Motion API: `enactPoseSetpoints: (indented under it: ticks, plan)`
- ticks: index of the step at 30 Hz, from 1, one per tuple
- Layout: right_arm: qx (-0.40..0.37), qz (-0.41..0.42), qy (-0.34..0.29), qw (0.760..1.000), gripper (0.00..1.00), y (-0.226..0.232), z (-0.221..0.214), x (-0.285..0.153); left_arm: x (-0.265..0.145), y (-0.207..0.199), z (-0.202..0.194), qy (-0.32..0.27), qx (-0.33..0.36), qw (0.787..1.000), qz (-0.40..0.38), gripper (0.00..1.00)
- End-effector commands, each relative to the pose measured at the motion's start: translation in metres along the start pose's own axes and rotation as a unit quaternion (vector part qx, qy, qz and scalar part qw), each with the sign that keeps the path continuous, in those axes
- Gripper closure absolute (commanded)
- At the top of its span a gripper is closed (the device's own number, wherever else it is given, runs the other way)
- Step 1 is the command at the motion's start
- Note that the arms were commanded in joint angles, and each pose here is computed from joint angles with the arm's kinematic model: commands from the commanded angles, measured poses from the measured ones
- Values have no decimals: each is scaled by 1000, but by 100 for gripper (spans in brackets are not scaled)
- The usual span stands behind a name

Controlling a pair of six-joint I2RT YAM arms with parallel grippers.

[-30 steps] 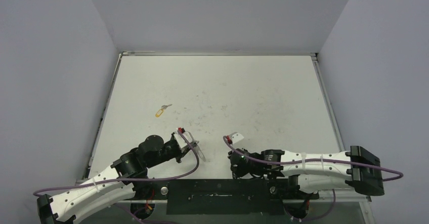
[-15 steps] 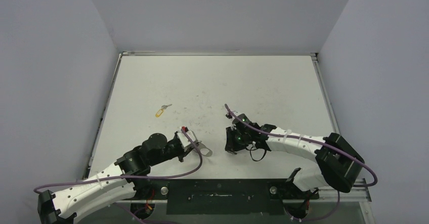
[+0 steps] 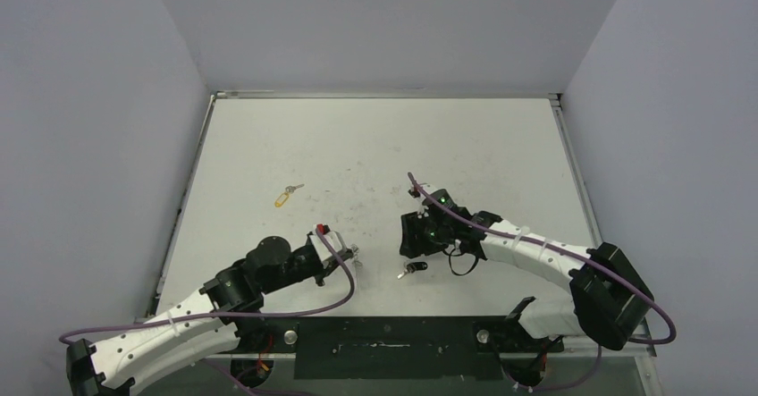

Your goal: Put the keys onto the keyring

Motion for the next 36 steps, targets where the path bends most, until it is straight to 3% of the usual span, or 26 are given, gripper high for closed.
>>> enactPoseSetpoints:
  ticks: [1, 6, 16, 22, 36]
  plan:
    - [-39, -14, -8, 999, 51, 2, 11, -7, 3, -2, 16, -43, 11, 999, -12, 100]
    - [-67, -13, 21, 997, 54, 4, 5, -1, 5, -2, 14, -39, 11, 999, -14, 100]
    - [-55, 60, 33, 996, 55, 4, -2, 28, 5, -2, 13, -39, 8, 999, -12, 100]
    - [-46, 75, 47, 995, 69, -1, -4, 41, 5, -3, 13, -38, 4, 999, -13, 100]
    - [-31, 54, 59, 996, 72, -10, -19, 23, 5, -2, 11, -40, 2, 999, -10, 100]
Point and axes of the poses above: each gripper's point midway between its finger pads, its own x axis out along the fingers, its own y axis along the line the jaws close on, z = x × y, the point moved 8 cm from there along -x, back along the fingers, and after that the axes turned 7 degrees about -x, right-handed, at the moved point
